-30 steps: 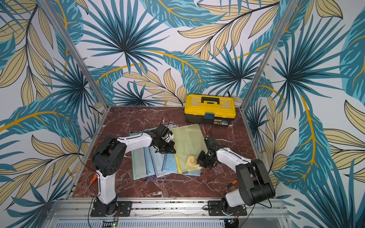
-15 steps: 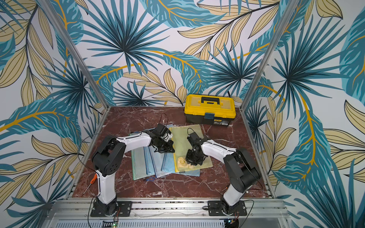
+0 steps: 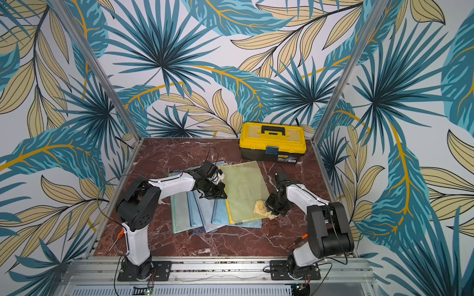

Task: Wipe the document bag
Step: Adjust the document bag.

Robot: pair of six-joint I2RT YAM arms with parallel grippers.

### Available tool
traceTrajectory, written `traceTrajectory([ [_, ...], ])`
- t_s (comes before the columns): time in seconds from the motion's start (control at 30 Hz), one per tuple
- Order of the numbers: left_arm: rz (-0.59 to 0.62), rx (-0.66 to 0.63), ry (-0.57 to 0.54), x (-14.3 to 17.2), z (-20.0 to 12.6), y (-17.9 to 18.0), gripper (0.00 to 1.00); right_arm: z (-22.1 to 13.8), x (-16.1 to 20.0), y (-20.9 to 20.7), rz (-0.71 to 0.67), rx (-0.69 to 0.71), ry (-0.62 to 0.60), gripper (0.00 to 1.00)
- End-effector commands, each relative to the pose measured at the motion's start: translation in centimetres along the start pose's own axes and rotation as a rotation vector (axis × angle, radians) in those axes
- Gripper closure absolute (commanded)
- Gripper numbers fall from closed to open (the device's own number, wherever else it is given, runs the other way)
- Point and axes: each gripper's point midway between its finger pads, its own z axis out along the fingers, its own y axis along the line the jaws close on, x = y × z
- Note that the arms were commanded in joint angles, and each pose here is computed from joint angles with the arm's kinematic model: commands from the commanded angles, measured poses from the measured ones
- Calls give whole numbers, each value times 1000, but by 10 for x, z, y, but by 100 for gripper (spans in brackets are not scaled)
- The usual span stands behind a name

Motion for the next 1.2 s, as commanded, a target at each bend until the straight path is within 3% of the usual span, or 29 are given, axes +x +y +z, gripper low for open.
traceTrajectory([
  [0.0,26,17,-79,-10,-33,-5,100,-7,3,-22,-33,93,19,100],
  [0.2,5,62,-228,-12,-109,-9,100,-44,-12,2,-46,1,-75,100],
  [0.37,9,-70,-252,11,-165,-5,100,-60,-10,15,-60,-64,-90,100],
  [0.5,17,-96,-316,18,-203,-19,100,-62,-7,18,-59,-94,-85,100],
  [0.7,-24,-377,-467,24,-269,2,100,-61,0,29,-79,-141,-74,100],
  [0.83,1,-384,-471,24,-282,-6,100,-62,1,33,-95,-144,-71,100],
  [0.93,-11,-500,-440,24,-283,7,100,-66,1,36,-106,-149,-76,100],
  [1.03,12,-556,-366,23,-266,9,100,-69,3,36,-111,-153,-80,100],
  [1.17,87,-549,-281,18,-232,-14,100,-72,7,31,-109,-145,-89,100],
])
